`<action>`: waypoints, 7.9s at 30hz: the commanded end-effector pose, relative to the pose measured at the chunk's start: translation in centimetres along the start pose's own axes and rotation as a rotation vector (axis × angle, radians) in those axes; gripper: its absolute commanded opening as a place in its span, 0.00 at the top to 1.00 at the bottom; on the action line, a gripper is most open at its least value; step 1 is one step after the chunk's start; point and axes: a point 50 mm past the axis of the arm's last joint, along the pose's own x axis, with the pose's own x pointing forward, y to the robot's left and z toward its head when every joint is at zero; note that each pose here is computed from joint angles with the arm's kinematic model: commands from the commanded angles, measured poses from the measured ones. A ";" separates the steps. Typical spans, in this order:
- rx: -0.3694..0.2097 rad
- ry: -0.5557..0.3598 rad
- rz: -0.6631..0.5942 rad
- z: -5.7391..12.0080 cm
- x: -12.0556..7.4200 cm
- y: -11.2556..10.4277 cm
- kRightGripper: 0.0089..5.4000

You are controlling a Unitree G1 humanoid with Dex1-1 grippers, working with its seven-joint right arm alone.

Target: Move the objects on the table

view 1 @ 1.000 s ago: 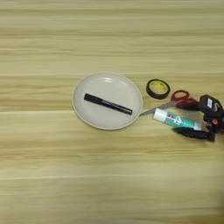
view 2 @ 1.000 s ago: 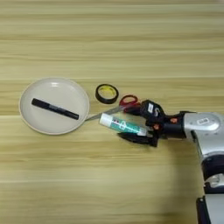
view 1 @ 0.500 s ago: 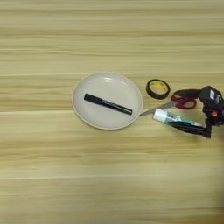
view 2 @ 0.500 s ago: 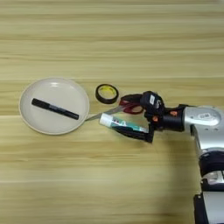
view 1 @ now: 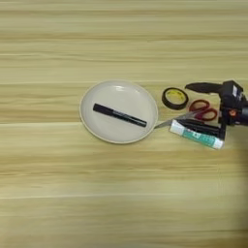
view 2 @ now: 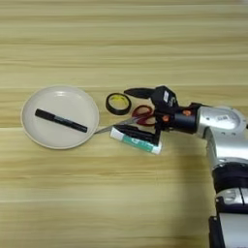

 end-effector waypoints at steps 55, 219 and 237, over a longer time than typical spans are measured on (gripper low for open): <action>-0.088 -0.234 -0.060 7.4 8.6 0.9 0.00; -0.179 0.045 -0.354 7.9 8.6 -5.2 0.82; -0.197 0.150 -0.549 6.8 5.4 -8.4 0.82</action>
